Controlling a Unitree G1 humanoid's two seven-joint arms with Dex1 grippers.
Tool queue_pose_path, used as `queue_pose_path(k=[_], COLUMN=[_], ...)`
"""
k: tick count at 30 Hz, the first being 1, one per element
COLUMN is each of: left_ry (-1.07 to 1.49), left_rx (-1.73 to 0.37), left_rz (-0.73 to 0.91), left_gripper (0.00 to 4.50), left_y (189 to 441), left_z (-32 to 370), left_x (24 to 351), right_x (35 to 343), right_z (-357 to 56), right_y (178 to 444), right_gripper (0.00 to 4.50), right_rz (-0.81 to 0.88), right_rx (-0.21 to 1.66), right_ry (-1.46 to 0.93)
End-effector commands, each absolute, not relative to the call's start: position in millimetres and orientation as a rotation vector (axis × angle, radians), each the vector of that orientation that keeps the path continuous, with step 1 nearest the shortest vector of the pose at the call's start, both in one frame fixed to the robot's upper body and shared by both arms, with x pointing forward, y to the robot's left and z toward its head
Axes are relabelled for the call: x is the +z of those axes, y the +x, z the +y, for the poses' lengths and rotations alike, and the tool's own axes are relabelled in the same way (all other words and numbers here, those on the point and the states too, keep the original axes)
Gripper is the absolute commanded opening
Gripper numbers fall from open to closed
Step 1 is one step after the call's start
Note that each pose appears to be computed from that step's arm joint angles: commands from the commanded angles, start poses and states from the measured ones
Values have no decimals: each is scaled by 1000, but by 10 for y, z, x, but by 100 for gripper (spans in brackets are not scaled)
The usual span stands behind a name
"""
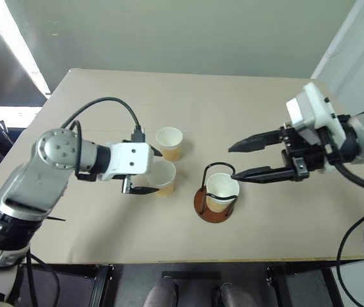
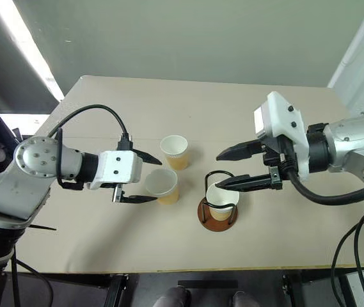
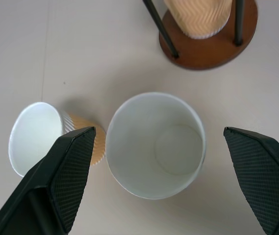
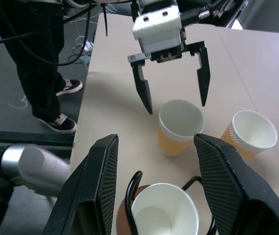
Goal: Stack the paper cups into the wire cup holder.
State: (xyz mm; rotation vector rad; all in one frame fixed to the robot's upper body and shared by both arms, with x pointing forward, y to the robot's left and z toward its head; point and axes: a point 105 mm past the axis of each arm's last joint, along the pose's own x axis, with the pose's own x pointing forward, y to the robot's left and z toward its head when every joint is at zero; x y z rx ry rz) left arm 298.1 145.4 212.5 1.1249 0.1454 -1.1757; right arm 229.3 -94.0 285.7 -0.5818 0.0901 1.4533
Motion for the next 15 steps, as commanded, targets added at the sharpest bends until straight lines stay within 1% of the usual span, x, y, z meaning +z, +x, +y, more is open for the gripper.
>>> queue_pose_path(k=[1, 4, 8, 15], left_ry=[1200, 1205, 1257, 1266], left_rx=[-1144, -1163, -1150, -1176], left_rz=[103, 121, 148, 178], left_gripper=[450, 450, 450, 450], left_y=[2993, 2966, 3012, 3002], left_z=[1396, 1389, 1419, 1410], left_x=[2201, 2158, 2108, 1985], right_x=[2988, 2985, 2992, 2990], right_z=[-991, -1026, -1056, -1069], right_y=[2248, 2247, 2244, 2256], right_gripper=[243, 243, 243, 243], right_rz=[58, 74, 87, 92], right_rx=[1427, 1418, 1410, 1399], right_ry=[-612, -619, -615, -614])
